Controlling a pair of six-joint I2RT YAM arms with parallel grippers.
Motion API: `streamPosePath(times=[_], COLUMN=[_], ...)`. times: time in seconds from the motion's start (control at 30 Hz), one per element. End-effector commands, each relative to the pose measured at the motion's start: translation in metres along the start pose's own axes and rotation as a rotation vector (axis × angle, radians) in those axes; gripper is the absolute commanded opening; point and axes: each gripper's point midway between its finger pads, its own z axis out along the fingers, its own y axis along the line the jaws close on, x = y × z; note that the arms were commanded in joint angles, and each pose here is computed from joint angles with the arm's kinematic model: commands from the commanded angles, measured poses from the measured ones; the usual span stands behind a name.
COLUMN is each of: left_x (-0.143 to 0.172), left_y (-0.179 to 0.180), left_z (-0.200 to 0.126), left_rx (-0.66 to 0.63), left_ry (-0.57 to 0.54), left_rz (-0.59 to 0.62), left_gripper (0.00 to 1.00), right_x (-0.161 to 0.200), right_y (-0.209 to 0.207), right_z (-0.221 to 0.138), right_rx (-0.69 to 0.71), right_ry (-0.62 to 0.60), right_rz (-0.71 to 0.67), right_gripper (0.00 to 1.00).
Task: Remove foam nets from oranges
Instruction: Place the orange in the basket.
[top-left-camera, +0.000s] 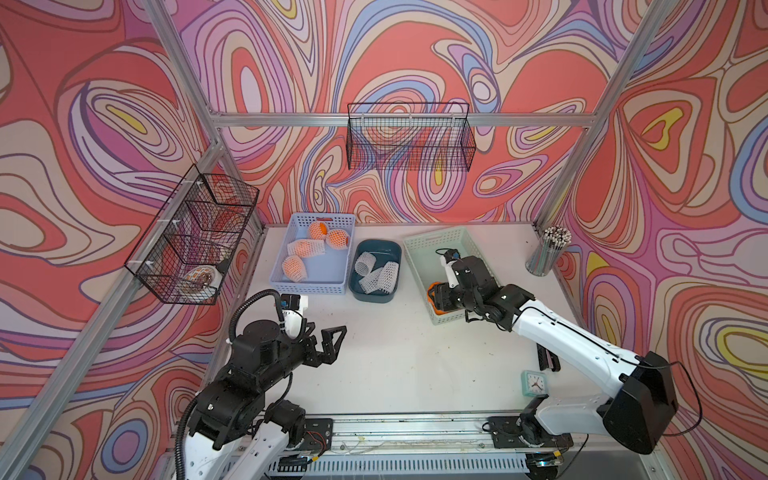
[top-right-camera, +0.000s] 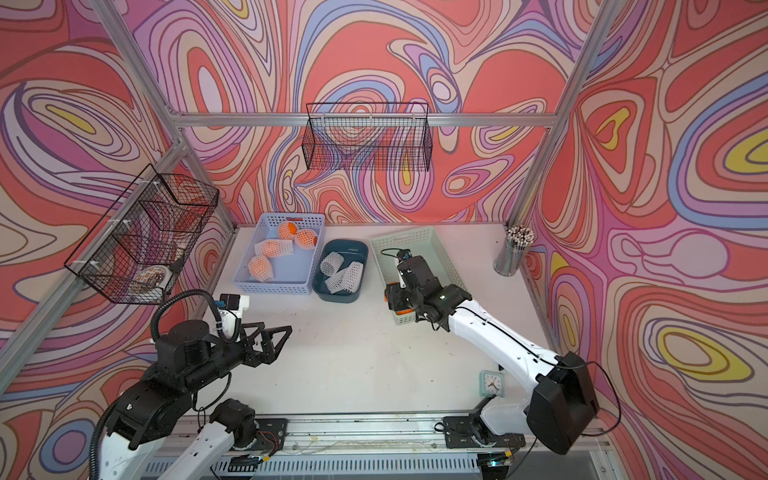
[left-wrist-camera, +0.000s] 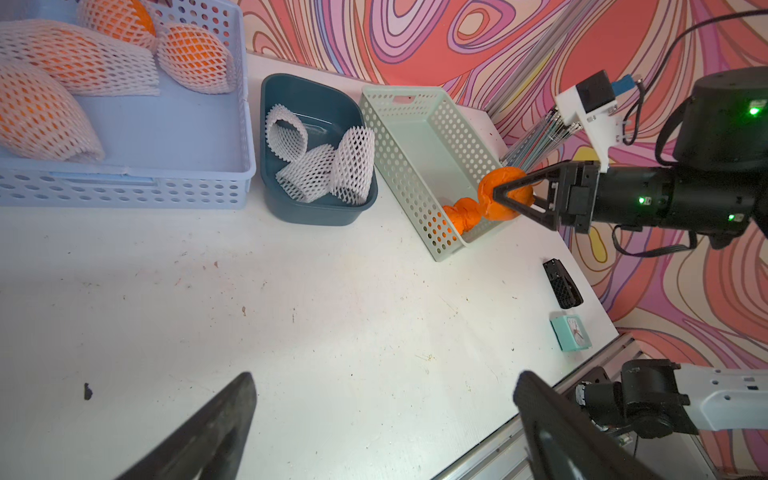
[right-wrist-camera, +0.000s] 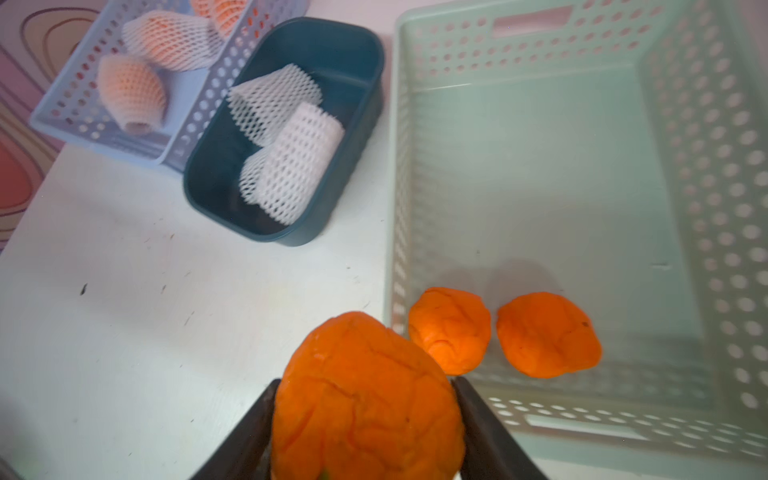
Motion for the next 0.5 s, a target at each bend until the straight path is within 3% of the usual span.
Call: streamPosePath(times=[0.0, 0.47], left_x=[-0.006, 0.003], left_y=[-0.004, 0.005], left_z=[0.001, 0.002], left_rx=[0.021, -0.009], left_ry=[-0.027, -0.014], left_rz=[0.000, 0.005], left_gripper=[1.00, 1.00], right_x=[-0.003, -0.016], right_y=[-0.031, -0.094], right_z=[0.011, 0.094], right_rx=[0.112, 0.227], right_ry=[0.035, 0.106], right_rz=[-0.035, -0.010], right_gripper=[0.61, 0.60])
